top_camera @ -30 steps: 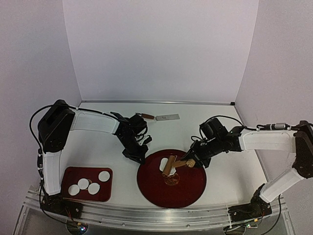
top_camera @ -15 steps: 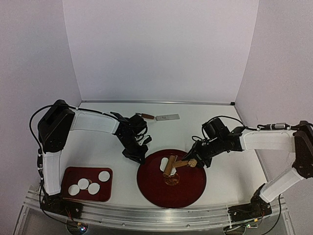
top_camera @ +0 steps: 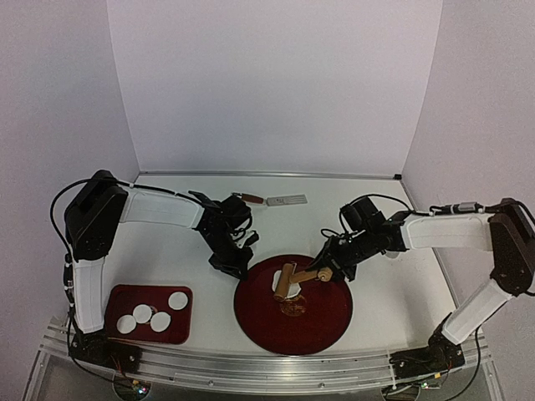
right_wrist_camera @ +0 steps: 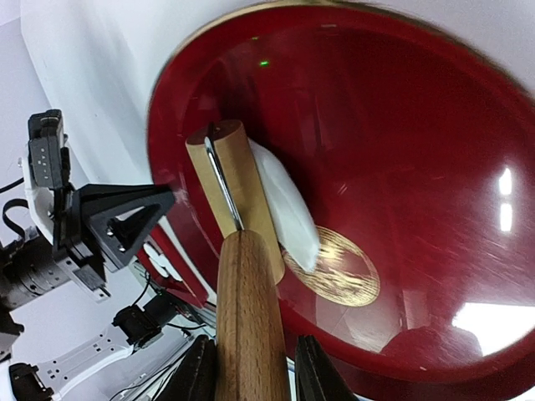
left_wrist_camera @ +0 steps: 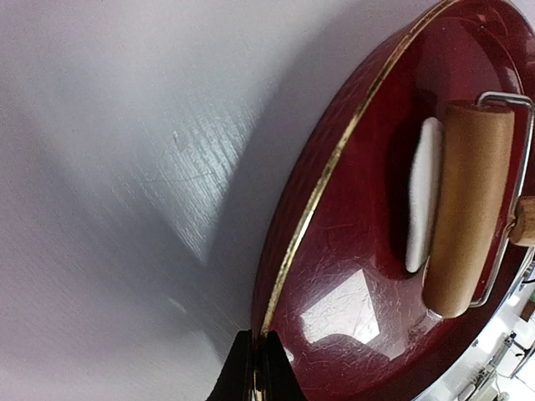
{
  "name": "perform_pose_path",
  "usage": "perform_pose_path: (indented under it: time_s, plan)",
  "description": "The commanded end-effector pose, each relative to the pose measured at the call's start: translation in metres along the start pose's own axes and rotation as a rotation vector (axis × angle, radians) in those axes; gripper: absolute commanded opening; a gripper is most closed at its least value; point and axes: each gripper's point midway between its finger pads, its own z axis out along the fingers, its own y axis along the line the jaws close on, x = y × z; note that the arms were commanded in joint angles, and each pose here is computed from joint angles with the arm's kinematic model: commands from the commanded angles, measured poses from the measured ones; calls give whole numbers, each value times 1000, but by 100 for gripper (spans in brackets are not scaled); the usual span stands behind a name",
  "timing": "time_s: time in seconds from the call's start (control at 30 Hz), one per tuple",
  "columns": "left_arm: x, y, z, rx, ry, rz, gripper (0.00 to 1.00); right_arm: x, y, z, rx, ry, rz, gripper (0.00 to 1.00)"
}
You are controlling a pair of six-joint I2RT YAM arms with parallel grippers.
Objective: Roll out the dumpling wrappers from the dough
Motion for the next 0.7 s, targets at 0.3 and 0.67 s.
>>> perform_pose_path:
  time_s: [0.3,0.67]
  plan:
    - [-4,10,-16,-69,-49,-62,0,0,-126,-5,458,-5,154,0]
    - [-1,12,-18,-71,-63,-96,0,10,-155,-33,472,0,187,0]
